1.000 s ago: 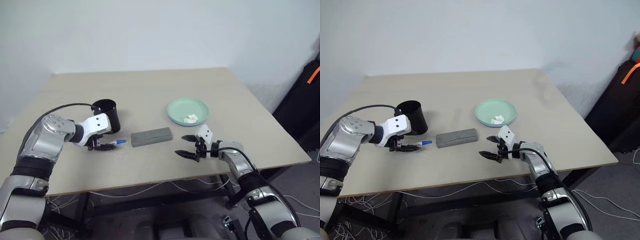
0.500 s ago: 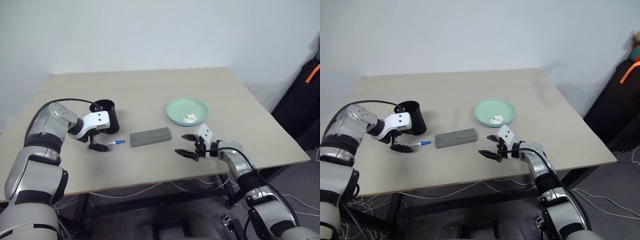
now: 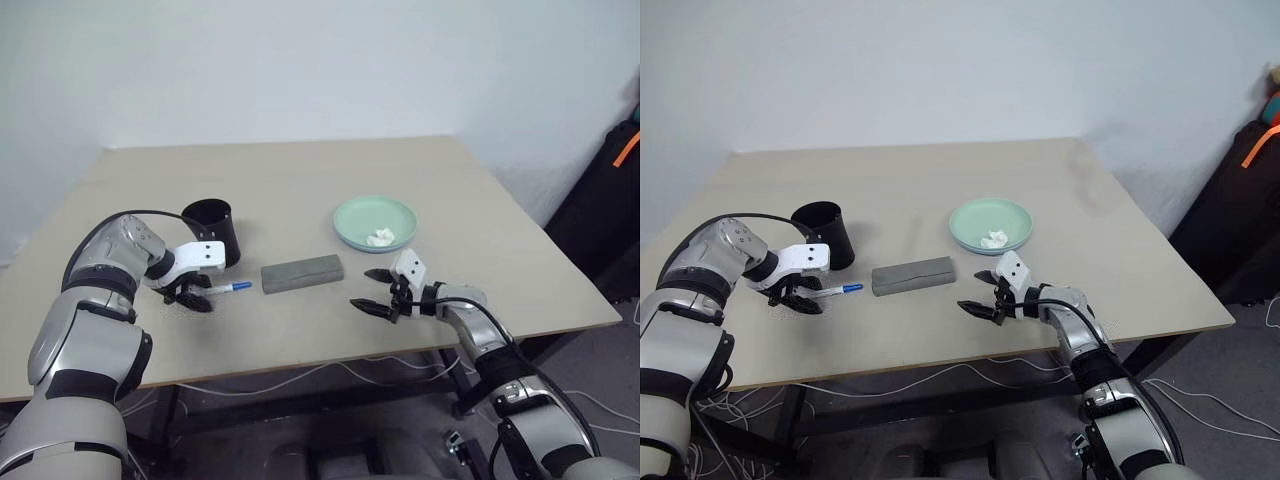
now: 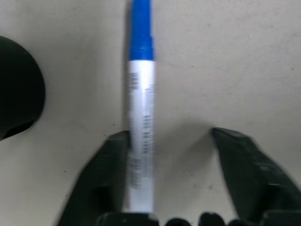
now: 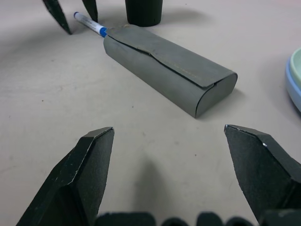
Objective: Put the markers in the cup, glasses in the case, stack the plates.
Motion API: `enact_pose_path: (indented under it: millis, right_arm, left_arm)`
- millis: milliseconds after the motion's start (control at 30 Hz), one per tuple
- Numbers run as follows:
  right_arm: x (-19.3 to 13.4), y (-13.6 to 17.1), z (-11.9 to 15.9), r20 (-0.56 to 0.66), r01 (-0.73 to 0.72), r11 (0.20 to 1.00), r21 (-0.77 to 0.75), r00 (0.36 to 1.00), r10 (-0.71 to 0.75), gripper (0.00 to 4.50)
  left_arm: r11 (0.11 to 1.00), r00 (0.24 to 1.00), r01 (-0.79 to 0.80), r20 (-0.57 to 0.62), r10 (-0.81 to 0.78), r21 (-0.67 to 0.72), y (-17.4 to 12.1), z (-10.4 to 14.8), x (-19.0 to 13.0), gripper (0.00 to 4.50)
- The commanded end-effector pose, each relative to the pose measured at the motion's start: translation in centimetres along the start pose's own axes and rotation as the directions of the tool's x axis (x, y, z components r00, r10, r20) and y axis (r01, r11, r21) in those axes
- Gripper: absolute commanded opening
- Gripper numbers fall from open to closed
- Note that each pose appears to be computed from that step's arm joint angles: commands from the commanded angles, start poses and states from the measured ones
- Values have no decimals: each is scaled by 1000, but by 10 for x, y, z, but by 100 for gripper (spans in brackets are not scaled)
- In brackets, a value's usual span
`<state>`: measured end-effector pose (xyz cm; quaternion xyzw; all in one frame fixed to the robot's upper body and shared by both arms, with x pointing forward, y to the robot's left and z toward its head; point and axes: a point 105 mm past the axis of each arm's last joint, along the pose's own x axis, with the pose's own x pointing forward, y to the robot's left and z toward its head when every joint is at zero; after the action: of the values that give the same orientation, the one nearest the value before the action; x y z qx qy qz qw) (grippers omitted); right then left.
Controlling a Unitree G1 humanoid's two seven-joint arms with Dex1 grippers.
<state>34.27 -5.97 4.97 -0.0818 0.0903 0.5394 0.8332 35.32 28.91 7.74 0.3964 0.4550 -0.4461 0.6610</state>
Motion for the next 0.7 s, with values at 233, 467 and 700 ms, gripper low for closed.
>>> enact_pose_path:
  millis: [233, 467, 700]
  right_arm:
    - [-2, -1, 31, 102, -39, 999, -13, 994, 40, 408]
    - [-11, 6, 50, 167, -124, 992, 28, 979, 118, 408]
    - [-16, 5, 50, 161, -114, 993, 29, 981, 108, 408]
  left_arm:
    - [999, 994, -40, 102, 40, 0, 8, 16, -12, 8]
    - [996, 972, -91, 218, 89, -1, 13, 25, -23, 8]
    - [997, 806, -71, 588, 70, -22, 8, 65, -61, 8]
